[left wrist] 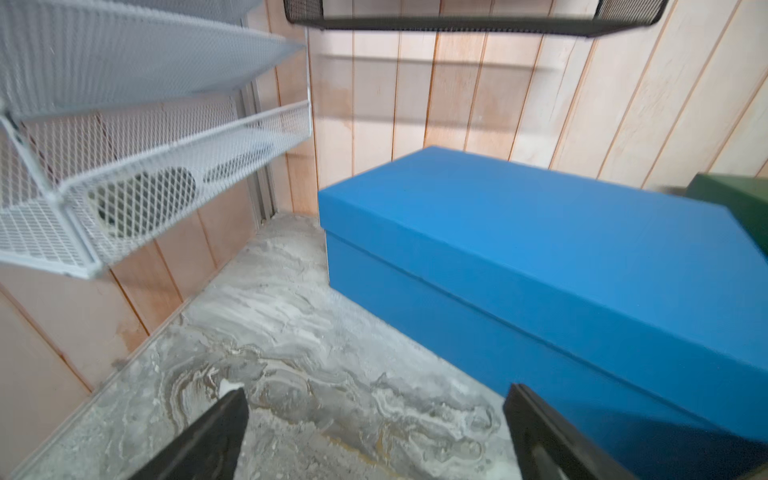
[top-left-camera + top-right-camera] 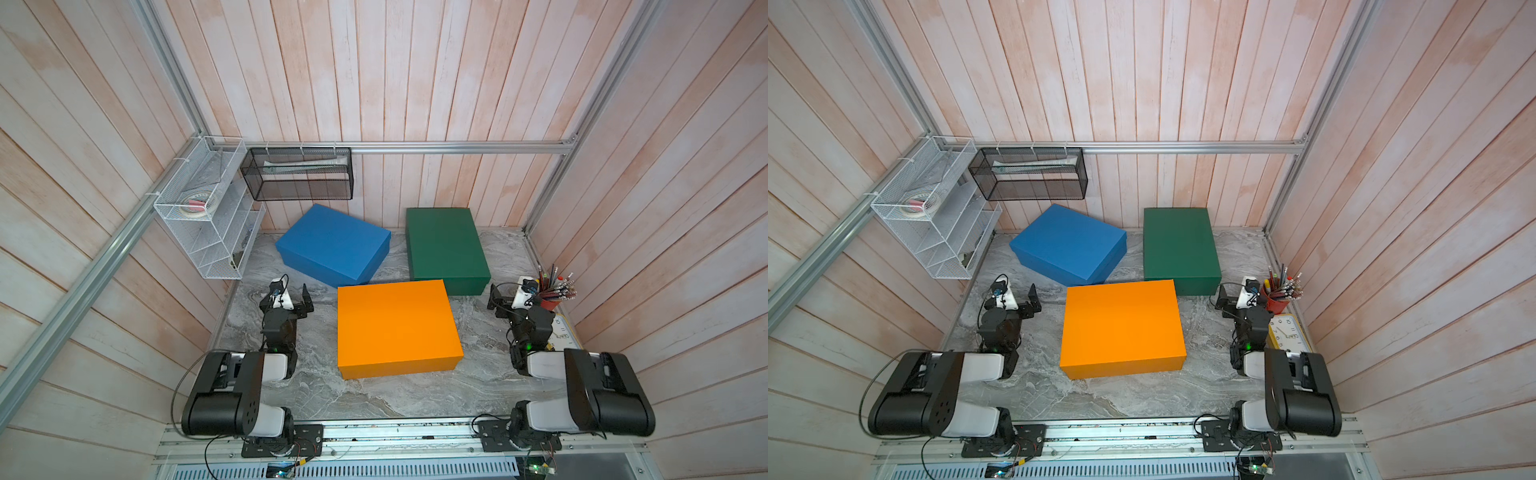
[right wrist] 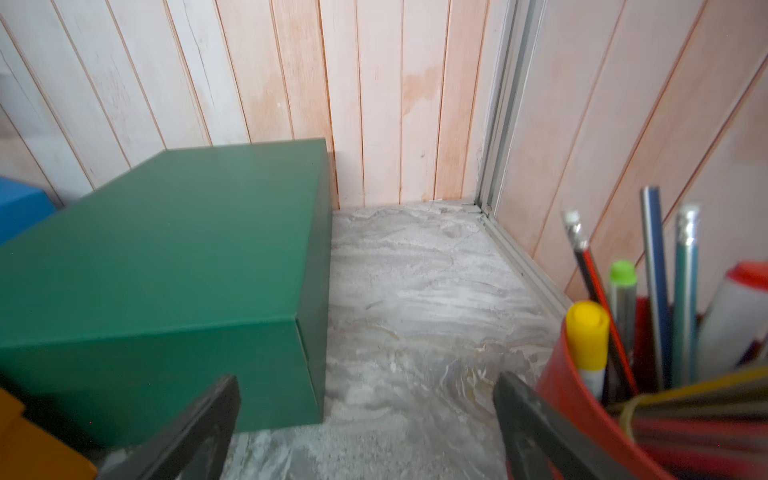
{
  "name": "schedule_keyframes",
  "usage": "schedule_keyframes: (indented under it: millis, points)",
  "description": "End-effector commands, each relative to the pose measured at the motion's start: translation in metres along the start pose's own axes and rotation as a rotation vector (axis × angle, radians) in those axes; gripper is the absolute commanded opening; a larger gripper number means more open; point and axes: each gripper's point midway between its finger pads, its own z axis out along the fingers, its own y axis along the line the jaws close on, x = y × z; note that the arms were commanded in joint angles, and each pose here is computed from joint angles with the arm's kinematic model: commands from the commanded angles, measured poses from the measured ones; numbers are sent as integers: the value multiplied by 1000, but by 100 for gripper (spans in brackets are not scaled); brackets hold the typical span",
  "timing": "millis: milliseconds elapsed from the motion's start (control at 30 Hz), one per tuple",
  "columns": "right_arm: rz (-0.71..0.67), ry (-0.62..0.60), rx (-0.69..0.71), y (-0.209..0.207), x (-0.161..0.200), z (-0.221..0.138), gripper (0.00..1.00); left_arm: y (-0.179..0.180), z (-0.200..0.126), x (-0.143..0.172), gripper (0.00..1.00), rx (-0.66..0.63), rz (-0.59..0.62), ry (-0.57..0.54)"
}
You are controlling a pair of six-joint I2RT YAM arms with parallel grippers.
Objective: Stack the shoeboxes
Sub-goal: Adjust the shoebox at the center of the board.
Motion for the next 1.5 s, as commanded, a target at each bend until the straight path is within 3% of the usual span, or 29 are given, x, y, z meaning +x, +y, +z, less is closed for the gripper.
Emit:
schedule_keyframes:
  millis: [0, 133, 267, 400, 533, 700, 800, 833, 1033, 1267, 1467]
  points:
    - [92, 68, -39, 11, -29, 7, 96, -9, 5, -29, 100, 30, -13, 51]
    - [153, 127, -192, 57, -56, 11, 91, -26, 8, -61, 100, 112, -65, 120]
    - [161, 197, -401, 132, -67, 16, 89, -43, 20, -75, 100, 186, -111, 191]
    - [153, 309, -566, 200, -62, 27, 88, -63, 37, -70, 100, 267, -130, 299]
    - [163, 389, -692, 261, -53, 36, 88, -67, 53, -57, 100, 271, -116, 387]
    - [210, 462, -808, 322, -42, 43, 89, -63, 73, -59, 100, 231, -100, 421]
    - [275, 495, -860, 349, -37, 47, 91, -59, 92, -64, 100, 199, -62, 446]
    - [294, 505, -879, 357, -35, 47, 96, -58, 98, -65, 100, 190, -49, 450]
    - [429, 571, -951, 392, -16, 53, 98, -40, 125, -60, 100, 106, -13, 460]
    - [409, 586, -964, 422, -5, 69, 98, -17, 151, -50, 100, 49, -61, 442]
    - [393, 599, -950, 430, 3, 80, 98, -6, 182, -59, 100, 17, -24, 436]
